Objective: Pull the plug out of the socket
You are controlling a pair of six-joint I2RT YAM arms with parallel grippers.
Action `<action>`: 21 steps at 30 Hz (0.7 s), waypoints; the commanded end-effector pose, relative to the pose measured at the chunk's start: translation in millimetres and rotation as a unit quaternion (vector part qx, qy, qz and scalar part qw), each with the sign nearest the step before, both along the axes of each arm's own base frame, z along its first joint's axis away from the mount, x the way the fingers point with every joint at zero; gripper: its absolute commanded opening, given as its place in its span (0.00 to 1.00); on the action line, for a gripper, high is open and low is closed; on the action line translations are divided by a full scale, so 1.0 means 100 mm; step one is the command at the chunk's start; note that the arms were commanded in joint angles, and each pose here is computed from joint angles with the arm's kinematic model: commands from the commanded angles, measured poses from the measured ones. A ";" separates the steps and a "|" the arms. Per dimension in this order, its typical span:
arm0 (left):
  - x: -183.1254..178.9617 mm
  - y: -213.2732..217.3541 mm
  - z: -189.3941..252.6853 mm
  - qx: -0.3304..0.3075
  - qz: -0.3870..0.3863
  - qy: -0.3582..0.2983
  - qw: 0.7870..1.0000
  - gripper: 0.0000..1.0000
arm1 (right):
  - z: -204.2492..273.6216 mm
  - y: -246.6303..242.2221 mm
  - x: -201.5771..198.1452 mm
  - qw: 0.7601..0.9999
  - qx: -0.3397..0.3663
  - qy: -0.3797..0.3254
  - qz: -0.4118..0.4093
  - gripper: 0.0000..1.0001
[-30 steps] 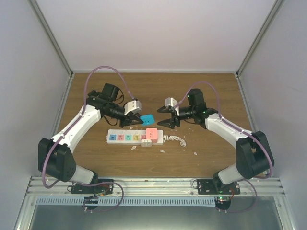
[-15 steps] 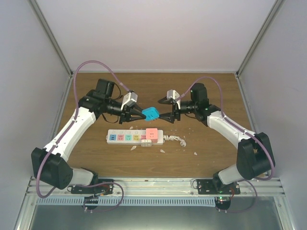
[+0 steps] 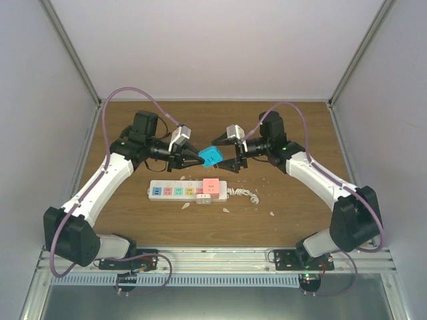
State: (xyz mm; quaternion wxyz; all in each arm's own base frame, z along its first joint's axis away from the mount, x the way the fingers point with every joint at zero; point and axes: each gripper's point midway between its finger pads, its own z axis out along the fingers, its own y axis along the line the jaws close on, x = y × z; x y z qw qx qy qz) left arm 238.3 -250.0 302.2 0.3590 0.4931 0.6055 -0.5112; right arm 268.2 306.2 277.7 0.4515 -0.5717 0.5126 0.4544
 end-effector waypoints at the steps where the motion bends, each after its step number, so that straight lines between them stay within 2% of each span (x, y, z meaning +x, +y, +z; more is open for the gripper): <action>1: 0.05 0.00 0.09 -0.013 0.011 -0.022 1.000 0.00 | 0.24 0.01 -0.15 0.999 0.013 -0.014 0.026 0.84; 10: 0.14 -0.02 -0.01 -0.002 0.021 -0.007 1.000 0.00 | 0.34 0.01 -0.15 1.000 0.014 -0.018 0.018 0.84; 21: -0.05 -0.14 -0.02 0.010 -0.004 -0.026 1.000 0.00 | 0.30 0.02 0.17 0.998 0.000 -0.009 -0.068 0.83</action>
